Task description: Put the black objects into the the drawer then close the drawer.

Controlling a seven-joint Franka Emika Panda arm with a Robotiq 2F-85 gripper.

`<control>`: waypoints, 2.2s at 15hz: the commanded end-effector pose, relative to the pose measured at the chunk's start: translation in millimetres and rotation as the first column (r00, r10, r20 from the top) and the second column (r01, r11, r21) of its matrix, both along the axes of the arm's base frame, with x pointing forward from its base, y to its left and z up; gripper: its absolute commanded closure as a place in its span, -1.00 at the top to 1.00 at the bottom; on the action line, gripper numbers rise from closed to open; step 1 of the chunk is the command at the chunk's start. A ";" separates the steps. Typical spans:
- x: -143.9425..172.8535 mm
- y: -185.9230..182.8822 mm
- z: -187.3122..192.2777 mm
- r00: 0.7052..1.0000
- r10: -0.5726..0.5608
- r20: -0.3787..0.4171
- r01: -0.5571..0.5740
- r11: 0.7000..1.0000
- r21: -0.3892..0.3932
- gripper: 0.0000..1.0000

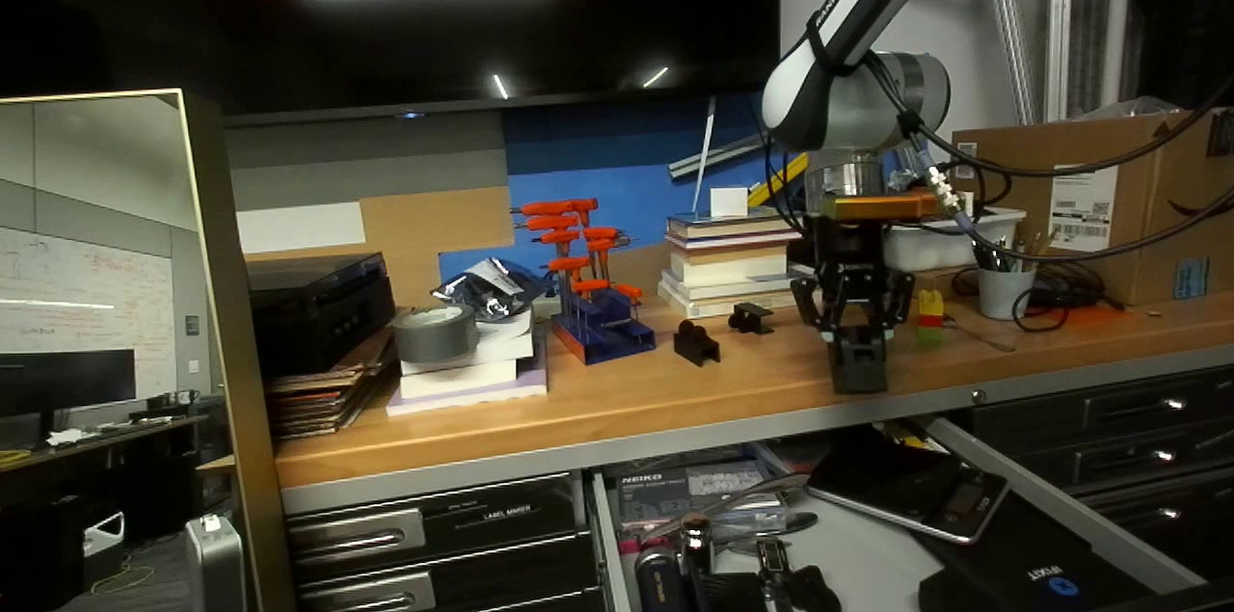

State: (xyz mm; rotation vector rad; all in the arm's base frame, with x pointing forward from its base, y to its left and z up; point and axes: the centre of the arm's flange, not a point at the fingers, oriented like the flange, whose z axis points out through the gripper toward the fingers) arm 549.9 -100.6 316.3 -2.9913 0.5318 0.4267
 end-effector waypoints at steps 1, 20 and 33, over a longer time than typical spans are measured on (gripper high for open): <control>-34.7 15.4 -1.4 0.983 0.119 -0.143 -0.108 0.991 0.083 -0.46; -78.6 101.8 -126.8 0.809 0.468 -0.356 -0.280 0.839 0.467 -0.46; -61.4 108.9 -155.7 0.843 0.466 -0.267 -0.327 0.840 0.433 -0.46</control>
